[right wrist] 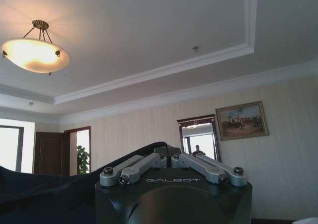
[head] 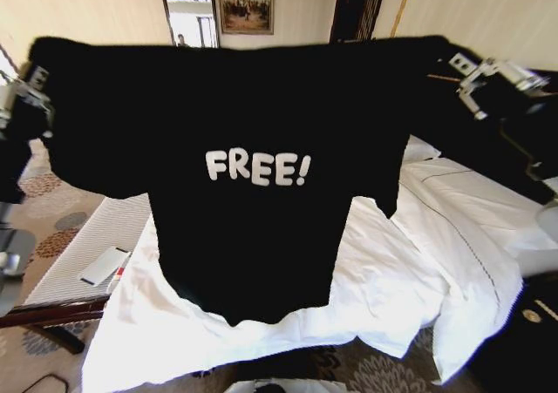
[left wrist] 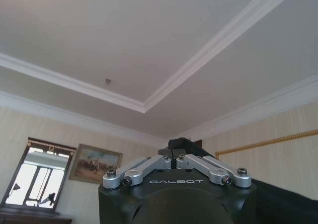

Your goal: Fold the clothes on the bed.

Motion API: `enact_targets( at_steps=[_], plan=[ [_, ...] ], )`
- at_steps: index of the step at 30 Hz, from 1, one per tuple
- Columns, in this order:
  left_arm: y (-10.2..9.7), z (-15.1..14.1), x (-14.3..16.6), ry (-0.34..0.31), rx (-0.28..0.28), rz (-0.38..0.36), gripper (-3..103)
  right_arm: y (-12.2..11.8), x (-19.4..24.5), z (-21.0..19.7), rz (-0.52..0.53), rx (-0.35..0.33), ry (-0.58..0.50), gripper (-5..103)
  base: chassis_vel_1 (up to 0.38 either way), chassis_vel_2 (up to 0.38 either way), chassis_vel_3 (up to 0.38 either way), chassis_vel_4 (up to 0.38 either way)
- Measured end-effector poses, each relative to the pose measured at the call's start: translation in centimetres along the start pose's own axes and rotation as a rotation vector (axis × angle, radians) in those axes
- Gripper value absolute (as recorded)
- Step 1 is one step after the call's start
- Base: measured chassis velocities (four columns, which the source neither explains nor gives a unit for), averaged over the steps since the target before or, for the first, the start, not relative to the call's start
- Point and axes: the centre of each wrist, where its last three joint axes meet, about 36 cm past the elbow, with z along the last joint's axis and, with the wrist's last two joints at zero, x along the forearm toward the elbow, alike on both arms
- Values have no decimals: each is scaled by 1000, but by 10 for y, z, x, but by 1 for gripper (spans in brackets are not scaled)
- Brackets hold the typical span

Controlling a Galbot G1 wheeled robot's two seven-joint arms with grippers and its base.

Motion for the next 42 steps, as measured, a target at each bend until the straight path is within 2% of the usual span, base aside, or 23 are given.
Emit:
enact_targets(
  at_steps=[4, 8, 11, 17, 22, 26, 30, 35, 42],
  plan=[
    [-5, -2, -8, 48, 32, 9, 0, 2, -6, 5, 1, -3, 57, 0, 0, 0, 0, 0],
    [-8, -8, -12, 57, 37, 9, 0, 5, -10, 5, -16, 3, 82, 0, 0, 0, 0, 0],
    [-9, 1, -13, 83, 38, -7, 0, 5, -13, 12, -24, -3, 100, 0, 0, 0, 0, 0],
    [-11, 6, -14, 91, 14, 1, 0, 5, -16, 21, -30, 17, 117, 0, 0, 0, 0, 0],
    [-13, 0, -17, 87, 47, 15, 0, 3, -14, 21, -18, 13, 104, 0, 0, 0, 0, 0],
    [-12, -3, -17, 65, 58, 12, 0, -1, -8, 20, 8, 11, 86, 0, 0, 0, 0, 0],
    [-10, -14, -15, -23, 61, 57, 0, -1, -4, 10, -47, 31, 6, 0, 0, 0, 0, 0],
    [-7, -15, -11, -78, 86, 95, 0, -3, 1, 5, -76, 40, -39, 0, 0, 0, 0, 0],
    [-1, -8, -3, -111, 118, 142, 0, -10, 15, 2, -57, 65, -80, 0, 0, 0, 0, 0]
  ],
)
